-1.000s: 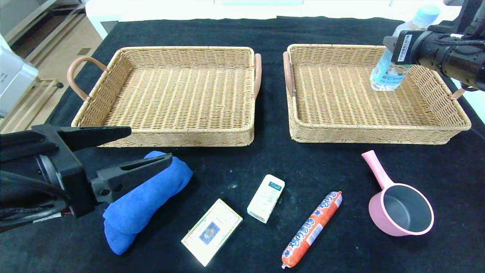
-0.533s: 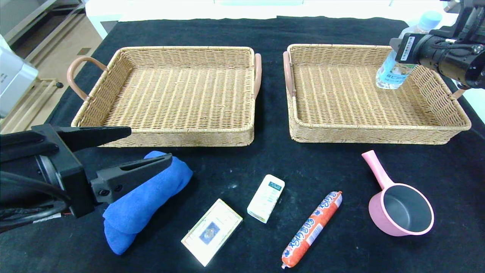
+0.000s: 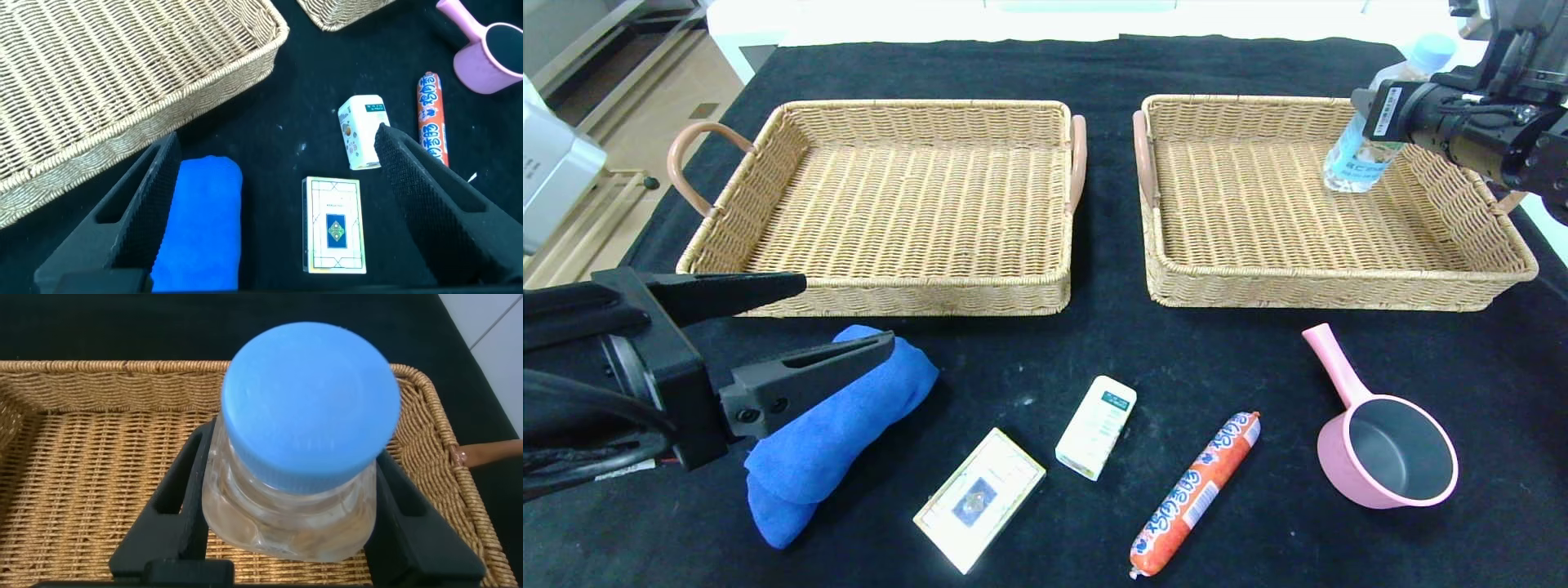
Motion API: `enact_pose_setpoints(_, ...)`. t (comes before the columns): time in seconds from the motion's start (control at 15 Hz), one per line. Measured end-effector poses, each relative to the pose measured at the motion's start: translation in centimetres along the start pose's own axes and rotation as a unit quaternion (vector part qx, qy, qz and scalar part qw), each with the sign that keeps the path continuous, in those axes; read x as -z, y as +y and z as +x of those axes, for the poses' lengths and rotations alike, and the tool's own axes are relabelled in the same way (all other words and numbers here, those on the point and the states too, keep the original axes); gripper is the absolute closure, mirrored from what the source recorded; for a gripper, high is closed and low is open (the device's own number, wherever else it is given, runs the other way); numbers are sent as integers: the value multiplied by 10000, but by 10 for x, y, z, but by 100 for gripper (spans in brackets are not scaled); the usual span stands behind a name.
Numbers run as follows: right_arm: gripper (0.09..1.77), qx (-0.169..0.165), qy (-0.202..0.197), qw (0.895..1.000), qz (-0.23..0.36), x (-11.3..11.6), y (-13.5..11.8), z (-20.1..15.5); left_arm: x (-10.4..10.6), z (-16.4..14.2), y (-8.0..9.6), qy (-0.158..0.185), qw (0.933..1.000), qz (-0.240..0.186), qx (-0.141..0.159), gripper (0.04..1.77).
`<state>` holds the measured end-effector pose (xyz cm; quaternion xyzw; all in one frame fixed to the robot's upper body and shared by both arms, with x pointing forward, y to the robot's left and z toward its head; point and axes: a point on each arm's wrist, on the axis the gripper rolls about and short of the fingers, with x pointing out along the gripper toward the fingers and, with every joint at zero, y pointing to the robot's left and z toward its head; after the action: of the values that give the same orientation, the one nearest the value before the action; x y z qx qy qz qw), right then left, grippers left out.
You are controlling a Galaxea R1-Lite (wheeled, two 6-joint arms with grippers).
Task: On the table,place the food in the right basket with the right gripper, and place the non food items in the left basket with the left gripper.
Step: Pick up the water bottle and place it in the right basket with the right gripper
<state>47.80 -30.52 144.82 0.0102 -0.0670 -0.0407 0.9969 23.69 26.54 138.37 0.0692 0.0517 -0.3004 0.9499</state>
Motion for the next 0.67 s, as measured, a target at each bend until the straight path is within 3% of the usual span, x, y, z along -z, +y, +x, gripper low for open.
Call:
enact_pose_setpoints(0.13,79,12,5,10000,0,1,-1,1,0,0,0,2,10000,0,3,9)
enact_pose_setpoints(0.4,53,26,-5,10000,-3,1,-2,1,0,0,0,-1,10000,2,5,9)
enact_pose_setpoints(0.67,38,53,5,10000,-1,0,-3,0,0,0,0,1,10000,2,2,9)
